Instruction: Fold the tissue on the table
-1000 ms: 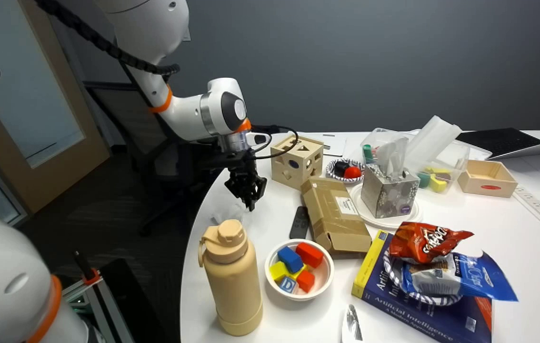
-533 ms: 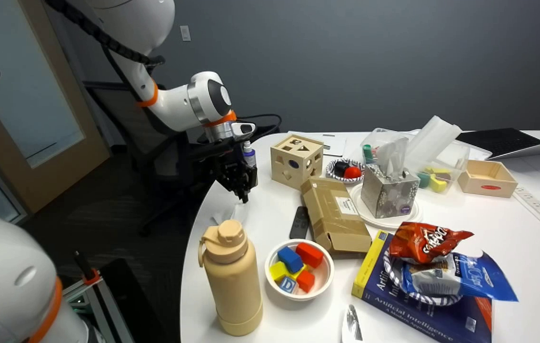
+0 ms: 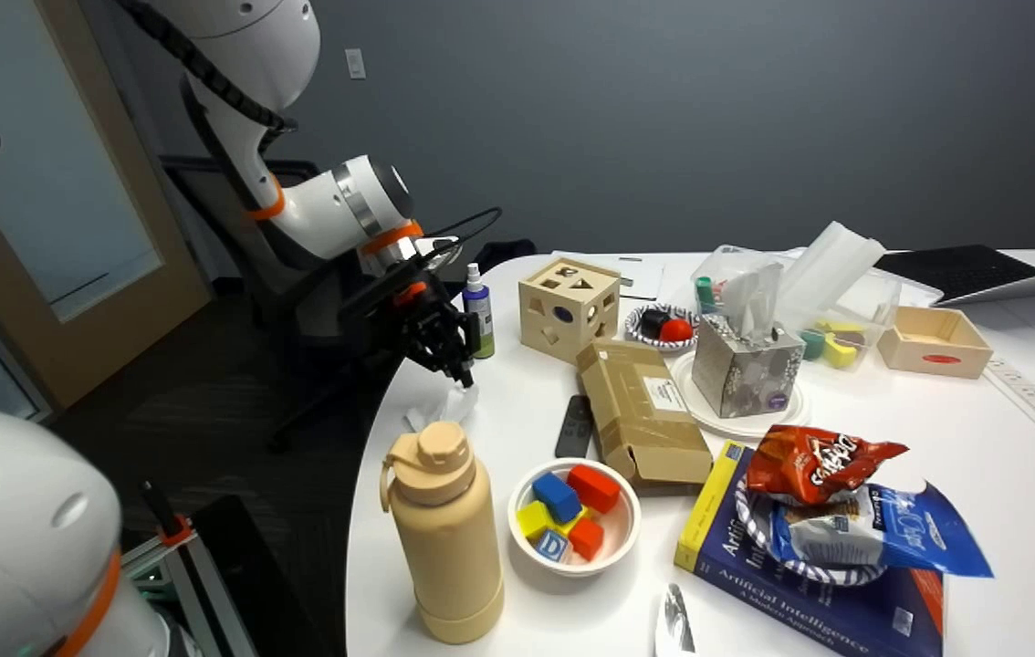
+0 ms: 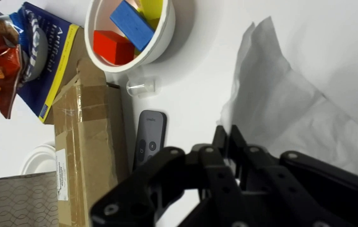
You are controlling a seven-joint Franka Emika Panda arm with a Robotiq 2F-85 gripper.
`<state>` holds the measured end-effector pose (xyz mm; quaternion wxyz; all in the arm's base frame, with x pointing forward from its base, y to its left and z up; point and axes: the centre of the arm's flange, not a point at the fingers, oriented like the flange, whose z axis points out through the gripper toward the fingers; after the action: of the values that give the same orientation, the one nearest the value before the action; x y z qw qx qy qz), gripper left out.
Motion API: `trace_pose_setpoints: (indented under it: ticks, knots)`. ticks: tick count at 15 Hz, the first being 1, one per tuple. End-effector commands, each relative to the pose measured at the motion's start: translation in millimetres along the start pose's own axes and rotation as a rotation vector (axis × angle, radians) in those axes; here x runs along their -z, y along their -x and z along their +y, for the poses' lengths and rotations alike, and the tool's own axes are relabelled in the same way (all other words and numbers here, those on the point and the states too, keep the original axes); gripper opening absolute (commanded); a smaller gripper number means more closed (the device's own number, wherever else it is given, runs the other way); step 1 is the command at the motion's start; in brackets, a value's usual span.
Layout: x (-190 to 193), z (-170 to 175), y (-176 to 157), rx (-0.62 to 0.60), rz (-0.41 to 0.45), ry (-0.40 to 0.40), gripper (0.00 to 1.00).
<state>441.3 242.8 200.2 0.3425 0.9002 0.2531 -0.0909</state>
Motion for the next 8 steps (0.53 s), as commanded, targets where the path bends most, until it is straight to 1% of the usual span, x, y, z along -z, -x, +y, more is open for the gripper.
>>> trace_pose_setpoints:
  ticks: [1,3,8]
  knots:
    - [-13,-5,-15,-0.009,-0.040,0.106,0.01]
    - [-22,-1,-16,-0.020,-0.061,0.135,0.01]
    - [-31,13,-15,-0.069,-0.096,0.178,0.01]
